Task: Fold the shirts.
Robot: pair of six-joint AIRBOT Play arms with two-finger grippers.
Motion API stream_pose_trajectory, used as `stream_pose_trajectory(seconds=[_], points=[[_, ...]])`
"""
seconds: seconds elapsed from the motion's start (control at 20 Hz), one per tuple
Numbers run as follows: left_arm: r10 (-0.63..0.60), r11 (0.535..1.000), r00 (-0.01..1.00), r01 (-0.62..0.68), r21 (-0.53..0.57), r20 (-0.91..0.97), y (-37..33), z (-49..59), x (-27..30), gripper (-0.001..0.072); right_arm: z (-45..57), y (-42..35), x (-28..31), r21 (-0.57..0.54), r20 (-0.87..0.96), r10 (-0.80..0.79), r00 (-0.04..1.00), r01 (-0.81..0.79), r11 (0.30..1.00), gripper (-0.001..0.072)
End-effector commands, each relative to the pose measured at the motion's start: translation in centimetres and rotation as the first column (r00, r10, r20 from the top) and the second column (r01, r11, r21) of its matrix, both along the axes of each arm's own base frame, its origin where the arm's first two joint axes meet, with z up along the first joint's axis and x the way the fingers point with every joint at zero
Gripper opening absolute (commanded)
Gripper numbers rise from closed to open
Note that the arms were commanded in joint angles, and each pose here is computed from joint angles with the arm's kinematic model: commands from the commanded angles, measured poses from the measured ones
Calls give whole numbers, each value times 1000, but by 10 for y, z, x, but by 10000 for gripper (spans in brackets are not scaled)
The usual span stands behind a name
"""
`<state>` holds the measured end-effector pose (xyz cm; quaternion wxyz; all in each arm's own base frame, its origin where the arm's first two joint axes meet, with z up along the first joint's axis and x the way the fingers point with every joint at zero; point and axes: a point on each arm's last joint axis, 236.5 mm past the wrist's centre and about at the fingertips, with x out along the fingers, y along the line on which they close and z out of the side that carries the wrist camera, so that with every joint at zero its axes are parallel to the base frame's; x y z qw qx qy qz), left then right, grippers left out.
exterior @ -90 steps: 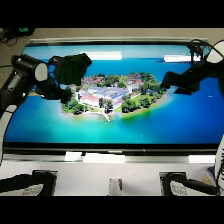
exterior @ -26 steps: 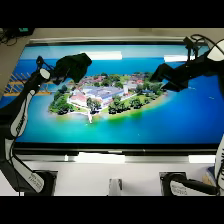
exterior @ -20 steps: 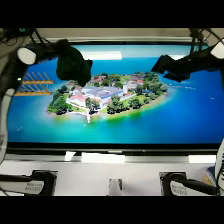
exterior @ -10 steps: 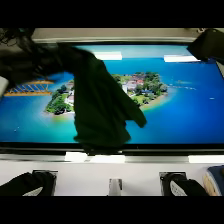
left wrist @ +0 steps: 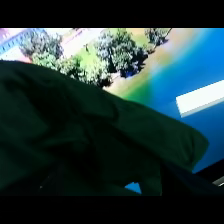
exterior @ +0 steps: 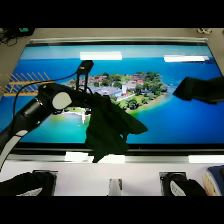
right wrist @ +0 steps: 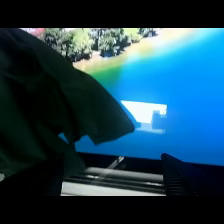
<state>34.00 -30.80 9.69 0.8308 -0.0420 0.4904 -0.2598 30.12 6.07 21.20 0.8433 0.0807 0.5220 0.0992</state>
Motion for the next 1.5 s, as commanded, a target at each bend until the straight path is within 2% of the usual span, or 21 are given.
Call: stream_pose_trajectory(seconds=[0.0,0.05,0.1,0.2,0.3,0.4,0.45,0.5,0.55,0.75,0.8,1.0,1.05,1.1,1.15,1.35,1.45], points=[[-72,953,973,131,272,-218,65,-30,-44,720,-67,23,-22,91,-205,64,977,-46,995,593],[-62,921,959,162,355,-278,94,-36,-60,720,-85,31,-31,130,-260,92,961,-60,990,593],[-62,905,946,188,383,-317,109,-42,-74,720,-102,39,-40,165,-310,117,943,-67,984,593],[-45,913,929,188,362,-367,120,-61,-107,720,-134,47,-49,208,-366,128,922,-53,977,592],[1,957,900,126,262,-436,109,-90,-144,720,-161,48,-48,212,-379,103,920,-23,977,592],[48,993,862,14,118,-505,80,-112,-169,720,-181,46,-42,210,-368,65,927,15,978,592],[61,998,827,-48,38,-559,60,-119,-181,698,-188,46,-39,209,-359,48,932,31,977,593],[55,996,814,-89,-31,-579,41,-124,-187,644,-192,45,-37,208,-352,36,935,41,977,593],[52,990,819,-118,-78,-572,26,-130,-189,644,-195,45,-36,208,-350,30,936,46,977,593],[121,974,820,-206,-91,-560,13,-151,-177,641,-195,45,-36,207,-351,32,936,45,977,593],[135,971,819,-221,-89,-558,13,-154,-172,609,-195,45,-36,207,-349,35,936,41,978,593],[173,967,802,-248,-56,-572,14,-173,-167,597,-198,44,-29,202,-317,34,948,32,979,592],[176,968,799,-247,-48,-575,15,-176,-167,489,-205,44,-23,200,-303,19,953,44,979,593],[175,968,800,-246,-48,-574,15,-176,-167,181,-215,46,-19,201,-299,5,954,57,978,593],[153,973,814,-222,-57,-560,14,-174,-166,34,-227,50,-19,207,-317,-2,948,72,976,593],[56,990,854,-116,-83,-518,7,-160,-165,33,-262,77,-21,259,-432,7,902,117,959,603],[48,990,865,-109,-94,-499,4,-154,-160,32,-276,88,-22,261,-459,22,888,111,959,603]])
